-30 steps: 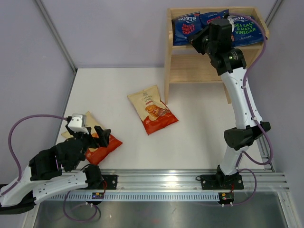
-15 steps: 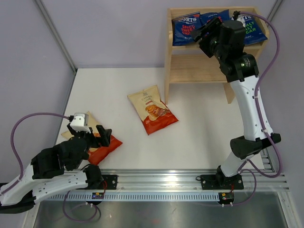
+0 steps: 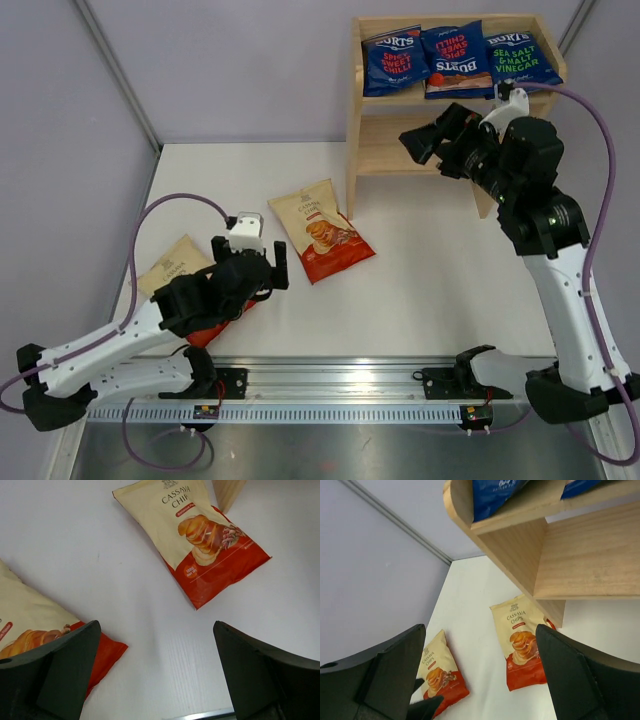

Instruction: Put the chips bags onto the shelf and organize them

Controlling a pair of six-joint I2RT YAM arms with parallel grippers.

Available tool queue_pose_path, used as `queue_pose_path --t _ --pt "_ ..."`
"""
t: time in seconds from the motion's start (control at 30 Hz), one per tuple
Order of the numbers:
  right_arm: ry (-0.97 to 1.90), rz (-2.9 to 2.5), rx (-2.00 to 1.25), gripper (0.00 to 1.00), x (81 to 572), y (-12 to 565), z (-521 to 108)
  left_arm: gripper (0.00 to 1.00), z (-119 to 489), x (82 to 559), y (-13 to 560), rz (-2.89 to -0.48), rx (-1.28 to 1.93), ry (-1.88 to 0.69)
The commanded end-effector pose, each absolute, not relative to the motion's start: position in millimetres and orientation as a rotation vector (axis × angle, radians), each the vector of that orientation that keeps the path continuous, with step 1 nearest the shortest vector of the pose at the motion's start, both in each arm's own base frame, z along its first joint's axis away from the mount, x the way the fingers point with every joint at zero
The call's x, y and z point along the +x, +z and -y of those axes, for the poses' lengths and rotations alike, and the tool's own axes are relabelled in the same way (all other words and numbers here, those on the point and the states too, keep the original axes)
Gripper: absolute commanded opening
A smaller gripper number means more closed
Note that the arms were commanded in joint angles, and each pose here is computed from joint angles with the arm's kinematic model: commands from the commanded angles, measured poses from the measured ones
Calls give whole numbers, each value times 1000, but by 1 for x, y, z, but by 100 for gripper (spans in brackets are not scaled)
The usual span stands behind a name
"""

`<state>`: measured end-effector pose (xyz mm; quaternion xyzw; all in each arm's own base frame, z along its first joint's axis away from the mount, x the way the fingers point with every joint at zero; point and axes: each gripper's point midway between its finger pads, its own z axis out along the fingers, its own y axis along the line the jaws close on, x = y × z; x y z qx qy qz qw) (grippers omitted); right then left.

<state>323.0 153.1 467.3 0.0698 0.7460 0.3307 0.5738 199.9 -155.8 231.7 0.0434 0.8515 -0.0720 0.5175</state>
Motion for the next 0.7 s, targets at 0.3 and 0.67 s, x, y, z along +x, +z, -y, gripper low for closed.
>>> queue_pose_path --t 0.3,0.67 --pt "996 -1765 -56 99 243 403 -172 99 189 298 196 -2057 -108 -625" --pt "1430 -1754 -146 100 180 342 -204 99 196 364 118 -2239 -282 -867"
